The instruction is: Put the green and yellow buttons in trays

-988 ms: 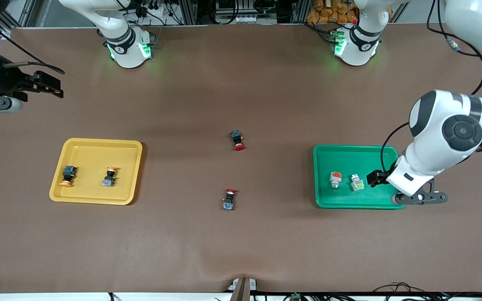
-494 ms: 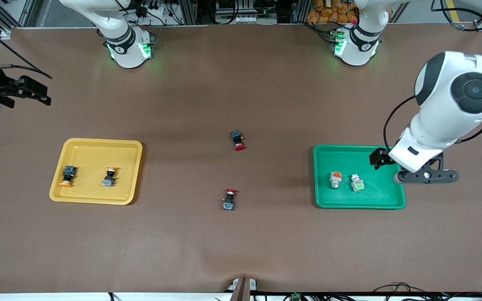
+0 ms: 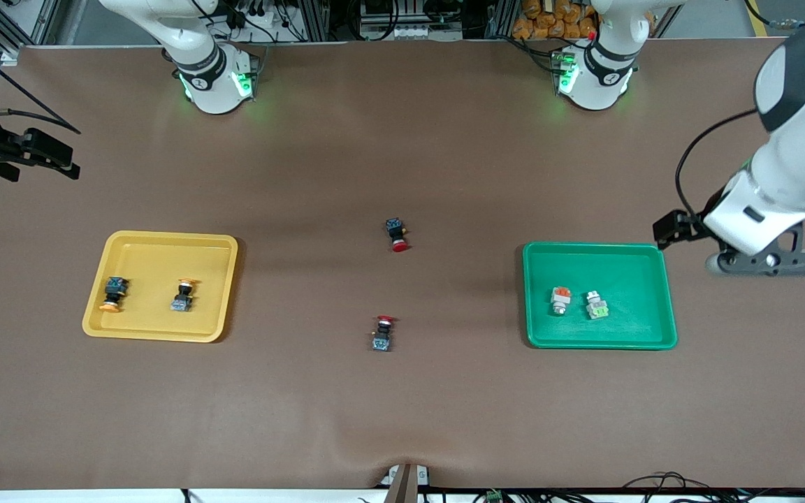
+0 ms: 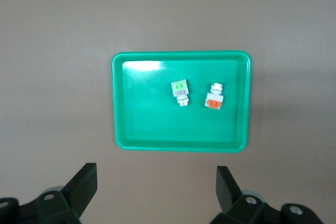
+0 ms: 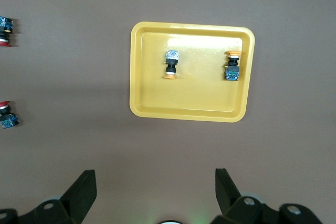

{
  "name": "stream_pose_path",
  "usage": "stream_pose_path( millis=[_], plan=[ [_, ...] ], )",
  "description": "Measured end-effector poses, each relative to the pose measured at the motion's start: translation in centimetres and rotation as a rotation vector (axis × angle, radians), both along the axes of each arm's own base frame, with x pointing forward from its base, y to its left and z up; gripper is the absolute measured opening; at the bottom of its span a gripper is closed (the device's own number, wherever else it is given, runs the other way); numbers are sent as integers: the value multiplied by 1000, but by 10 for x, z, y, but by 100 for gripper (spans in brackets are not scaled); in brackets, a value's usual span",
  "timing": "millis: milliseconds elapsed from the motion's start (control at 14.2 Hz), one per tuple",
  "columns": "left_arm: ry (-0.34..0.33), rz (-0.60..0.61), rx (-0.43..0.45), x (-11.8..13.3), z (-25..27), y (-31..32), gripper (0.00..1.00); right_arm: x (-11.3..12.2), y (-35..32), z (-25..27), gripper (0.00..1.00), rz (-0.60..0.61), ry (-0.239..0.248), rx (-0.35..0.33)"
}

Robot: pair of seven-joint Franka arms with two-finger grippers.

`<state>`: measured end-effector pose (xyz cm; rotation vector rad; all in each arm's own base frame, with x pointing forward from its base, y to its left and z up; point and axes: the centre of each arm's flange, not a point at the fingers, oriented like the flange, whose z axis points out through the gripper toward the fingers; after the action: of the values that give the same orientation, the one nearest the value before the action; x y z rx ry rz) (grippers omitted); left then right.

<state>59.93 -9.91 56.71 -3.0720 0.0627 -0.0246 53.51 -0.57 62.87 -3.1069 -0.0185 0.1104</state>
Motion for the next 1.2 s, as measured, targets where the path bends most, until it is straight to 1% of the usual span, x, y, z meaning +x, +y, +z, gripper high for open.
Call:
stream_pose_path(
  millis=[212,423,635,776,1199],
  plan=[
    [17,-29,4,-24,32,6,100,0,0,0,100,0,0,1],
    [11,-37,-49,-44,66,38,100,0,0,0,100,-1,0,1],
    [32,-30,-60,-66,86,58,100,0,0,1,100,-1,-1,1],
    [31,-30,-59,-72,92,58,100,0,0,1,100,-1,-1,1],
    [36,8,-61,-72,92,81,100,0,-5,1,100,-11,0,1]
  ],
)
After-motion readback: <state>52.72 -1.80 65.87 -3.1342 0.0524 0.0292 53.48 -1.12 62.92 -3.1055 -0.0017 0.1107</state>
